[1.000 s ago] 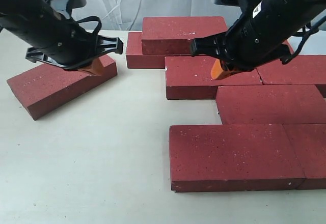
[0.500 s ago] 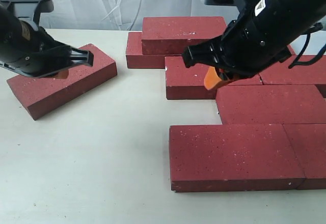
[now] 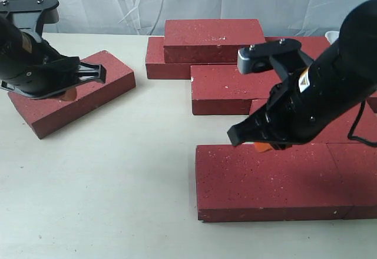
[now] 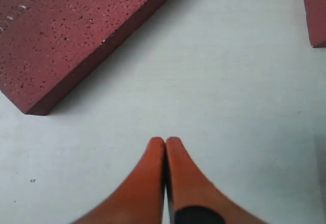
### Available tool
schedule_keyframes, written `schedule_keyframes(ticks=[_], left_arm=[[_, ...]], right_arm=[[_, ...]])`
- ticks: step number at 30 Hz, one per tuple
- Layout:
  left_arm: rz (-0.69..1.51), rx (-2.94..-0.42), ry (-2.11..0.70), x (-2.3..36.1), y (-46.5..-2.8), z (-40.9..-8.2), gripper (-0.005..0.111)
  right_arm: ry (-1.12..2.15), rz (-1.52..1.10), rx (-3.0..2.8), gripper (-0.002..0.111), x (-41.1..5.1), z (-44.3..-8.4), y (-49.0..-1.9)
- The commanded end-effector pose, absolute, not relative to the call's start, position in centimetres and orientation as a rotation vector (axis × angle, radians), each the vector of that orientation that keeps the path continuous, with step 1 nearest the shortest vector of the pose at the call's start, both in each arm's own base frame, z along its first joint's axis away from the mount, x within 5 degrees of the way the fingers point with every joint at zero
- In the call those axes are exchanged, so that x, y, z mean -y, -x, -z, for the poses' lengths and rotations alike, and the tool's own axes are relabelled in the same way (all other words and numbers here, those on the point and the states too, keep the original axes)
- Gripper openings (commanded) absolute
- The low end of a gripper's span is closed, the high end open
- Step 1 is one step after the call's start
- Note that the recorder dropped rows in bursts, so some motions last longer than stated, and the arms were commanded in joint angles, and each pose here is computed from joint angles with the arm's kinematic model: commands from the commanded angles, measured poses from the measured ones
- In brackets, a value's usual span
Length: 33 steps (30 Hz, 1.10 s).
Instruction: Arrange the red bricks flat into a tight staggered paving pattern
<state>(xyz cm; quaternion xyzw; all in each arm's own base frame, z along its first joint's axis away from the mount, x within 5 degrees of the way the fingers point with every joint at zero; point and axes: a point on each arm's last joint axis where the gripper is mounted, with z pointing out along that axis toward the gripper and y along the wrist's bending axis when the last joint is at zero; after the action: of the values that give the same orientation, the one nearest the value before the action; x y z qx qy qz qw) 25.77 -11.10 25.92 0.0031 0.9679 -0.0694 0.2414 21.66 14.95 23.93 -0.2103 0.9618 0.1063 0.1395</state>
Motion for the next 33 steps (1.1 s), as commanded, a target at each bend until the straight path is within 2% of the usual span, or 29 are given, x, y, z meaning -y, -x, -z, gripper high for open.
schedule_keyframes(ticks=[1, 7, 15, 23, 33], left_arm=[[0.211, -2.600, -0.013, 11.1, -26.0, -26.3, 0.000], [0.203, -2.592, 0.003, 10.9, -26.9, -25.4, 0.000], [0.177, -2.590, 0.125, 8.8, -29.9, -22.6, 0.000], [0.159, -2.558, 0.232, 6.4, -33.4, -19.6, 0.000], [0.220, -2.416, 0.193, 7.3, -39.0, -16.7, 0.000]], right_arm=[[0.572, -0.335, -2.728, -0.001, -14.8, -22.8, -21.5], [0.521, -0.362, -2.677, -0.001, -14.9, -22.9, -22.2], [0.286, -0.346, -2.724, -0.001, -12.4, -20.9, -25.1], [0.266, -0.333, -2.705, -0.001, -12.2, -20.4, -25.8], [0.261, -0.337, -2.703, -0.001, -12.2, -20.4, -25.8]])
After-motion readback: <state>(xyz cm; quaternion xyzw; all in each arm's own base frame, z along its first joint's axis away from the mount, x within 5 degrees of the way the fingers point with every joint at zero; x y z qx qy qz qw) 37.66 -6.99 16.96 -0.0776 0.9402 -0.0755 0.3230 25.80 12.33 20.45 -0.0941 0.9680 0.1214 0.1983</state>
